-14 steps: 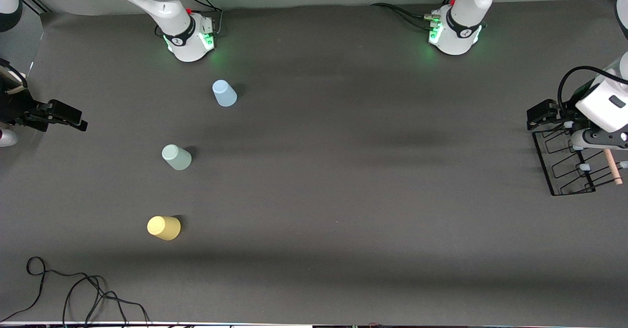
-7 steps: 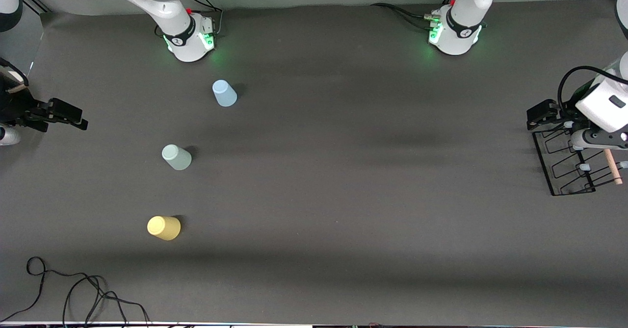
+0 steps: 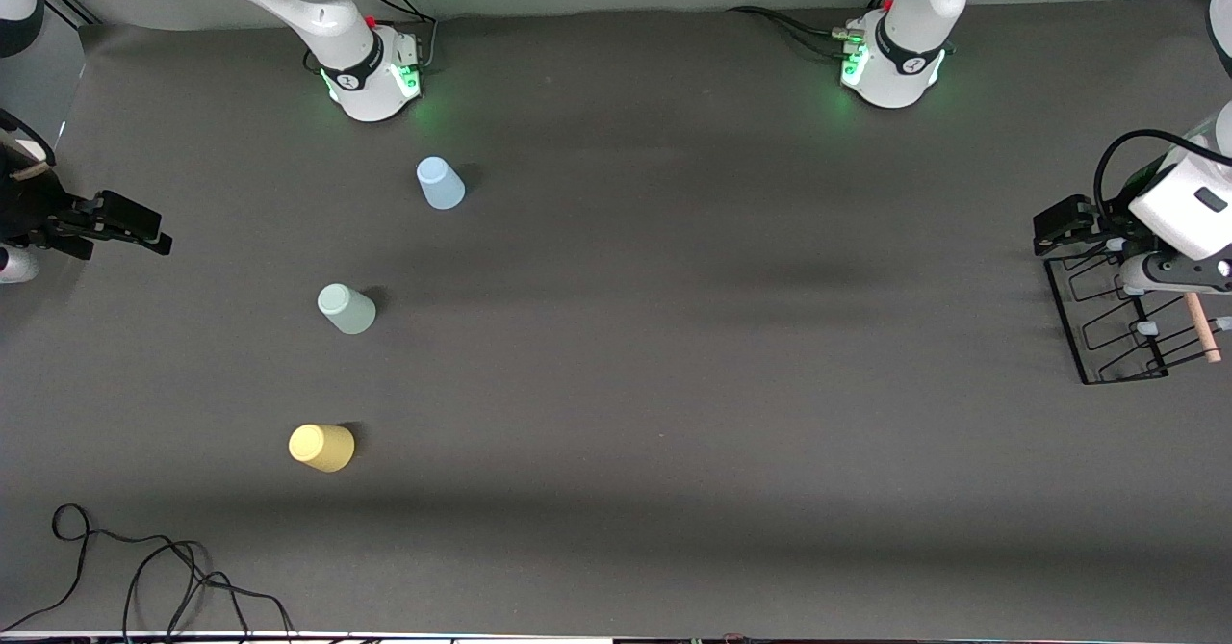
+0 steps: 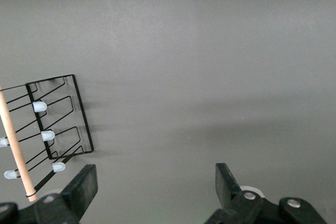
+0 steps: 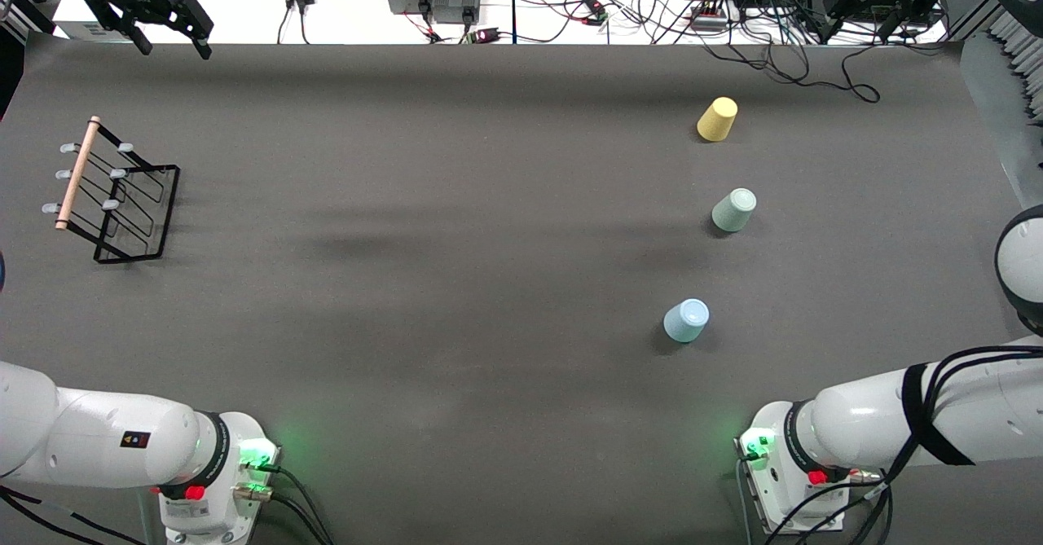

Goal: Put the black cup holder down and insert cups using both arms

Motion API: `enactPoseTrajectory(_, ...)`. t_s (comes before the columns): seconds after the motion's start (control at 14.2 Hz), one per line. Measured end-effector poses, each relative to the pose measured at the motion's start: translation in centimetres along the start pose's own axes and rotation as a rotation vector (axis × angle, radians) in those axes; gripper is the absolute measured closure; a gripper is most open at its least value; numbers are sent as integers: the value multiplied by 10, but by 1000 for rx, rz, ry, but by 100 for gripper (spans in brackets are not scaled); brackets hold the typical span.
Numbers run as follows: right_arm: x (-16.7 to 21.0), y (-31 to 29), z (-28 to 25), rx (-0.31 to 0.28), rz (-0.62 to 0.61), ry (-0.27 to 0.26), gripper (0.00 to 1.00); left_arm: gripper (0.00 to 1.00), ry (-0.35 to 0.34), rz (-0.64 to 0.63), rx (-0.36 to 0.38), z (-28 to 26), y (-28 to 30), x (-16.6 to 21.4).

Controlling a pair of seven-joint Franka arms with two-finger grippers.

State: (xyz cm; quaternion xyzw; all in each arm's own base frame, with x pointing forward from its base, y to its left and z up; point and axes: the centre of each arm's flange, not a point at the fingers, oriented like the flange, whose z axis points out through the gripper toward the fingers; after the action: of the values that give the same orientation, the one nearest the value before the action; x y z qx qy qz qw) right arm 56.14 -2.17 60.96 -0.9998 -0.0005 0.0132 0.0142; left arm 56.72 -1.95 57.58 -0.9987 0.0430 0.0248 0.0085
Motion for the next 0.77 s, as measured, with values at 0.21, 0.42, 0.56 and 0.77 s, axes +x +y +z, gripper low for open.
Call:
enactPoseTrajectory(0.21,0,0,0,0,0,0,0,0,0,0,0,0,0,0)
enactPoseTrajectory(0.42,0,0,0,0,0,1,0,0,-2,0,0,0,0,0)
enactPoseTrajectory(0.56,0,0,-1,0,0,1,0,0,-9,1,0,1,0,-1)
enactPoseTrajectory(0.77,0,0,-1,0,0,2,0,0,-9,5,0,1,-1,-1)
